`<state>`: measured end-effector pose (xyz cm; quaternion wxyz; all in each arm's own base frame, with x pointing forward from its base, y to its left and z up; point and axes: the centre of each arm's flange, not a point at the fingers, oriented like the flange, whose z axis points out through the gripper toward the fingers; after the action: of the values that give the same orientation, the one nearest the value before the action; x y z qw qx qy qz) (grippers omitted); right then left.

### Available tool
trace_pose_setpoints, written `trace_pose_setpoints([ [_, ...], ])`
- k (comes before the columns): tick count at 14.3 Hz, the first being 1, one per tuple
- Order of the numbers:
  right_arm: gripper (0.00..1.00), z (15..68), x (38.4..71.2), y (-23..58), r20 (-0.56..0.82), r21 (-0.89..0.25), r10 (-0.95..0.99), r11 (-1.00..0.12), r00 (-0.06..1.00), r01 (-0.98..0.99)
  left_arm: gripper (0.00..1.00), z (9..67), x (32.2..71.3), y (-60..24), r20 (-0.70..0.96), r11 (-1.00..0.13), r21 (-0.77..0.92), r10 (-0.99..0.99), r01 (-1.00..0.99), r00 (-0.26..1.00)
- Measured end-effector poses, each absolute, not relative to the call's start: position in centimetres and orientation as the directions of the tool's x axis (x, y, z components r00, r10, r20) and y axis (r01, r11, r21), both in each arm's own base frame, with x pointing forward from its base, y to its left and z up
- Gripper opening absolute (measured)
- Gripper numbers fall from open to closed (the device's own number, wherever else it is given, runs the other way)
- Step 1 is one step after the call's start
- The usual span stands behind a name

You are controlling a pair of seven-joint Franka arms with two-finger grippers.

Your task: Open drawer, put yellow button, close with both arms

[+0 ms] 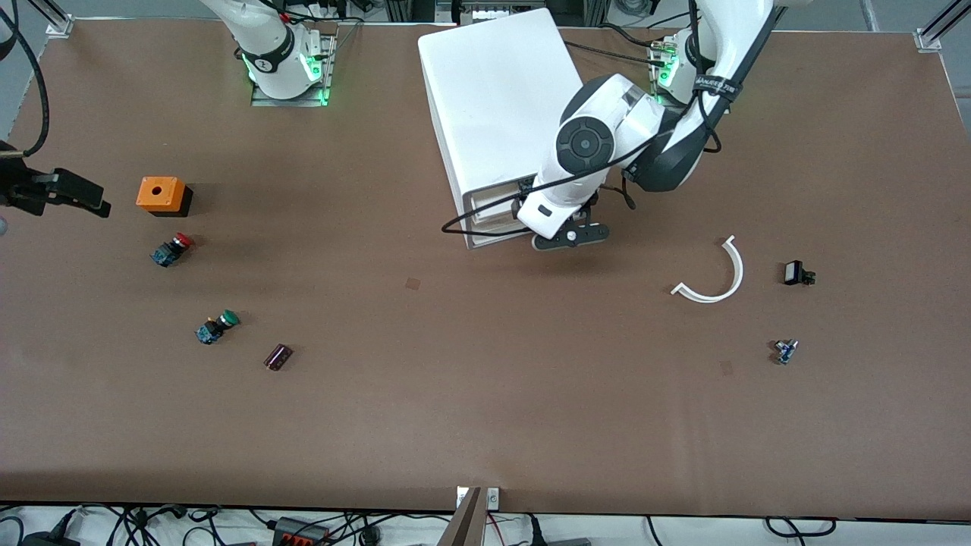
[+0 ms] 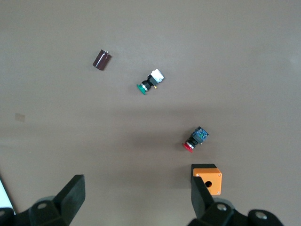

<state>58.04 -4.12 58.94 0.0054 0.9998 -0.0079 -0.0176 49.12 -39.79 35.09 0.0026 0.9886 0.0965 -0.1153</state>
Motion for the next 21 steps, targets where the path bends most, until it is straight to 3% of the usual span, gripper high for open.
trace_pose_setpoints([
  [15, 1.00, 59.6, 57.5, -3.7, -0.034, 0.011, -0.012, -1.000, 0.999, -0.012, 1.00, 34.6, 47.6, -40.5, -0.242, -0.987, -0.025, 0.161, 0.160, 0.957],
  [17, 1.00, 59.7, 57.4, -3.7, -0.035, 0.011, -0.012, -1.000, 0.999, -0.012, 1.00, 35.2, 48.8, -39.3, -0.195, -0.991, -0.043, 0.136, 0.130, 0.971],
  [21, 1.00, 59.6, 57.3, -3.7, -0.038, 0.011, -0.013, -1.000, 0.999, -0.012, 1.00, 39.6, 54.8, -32.1, -0.087, -0.993, -0.045, 0.112, 0.109, 0.990],
])
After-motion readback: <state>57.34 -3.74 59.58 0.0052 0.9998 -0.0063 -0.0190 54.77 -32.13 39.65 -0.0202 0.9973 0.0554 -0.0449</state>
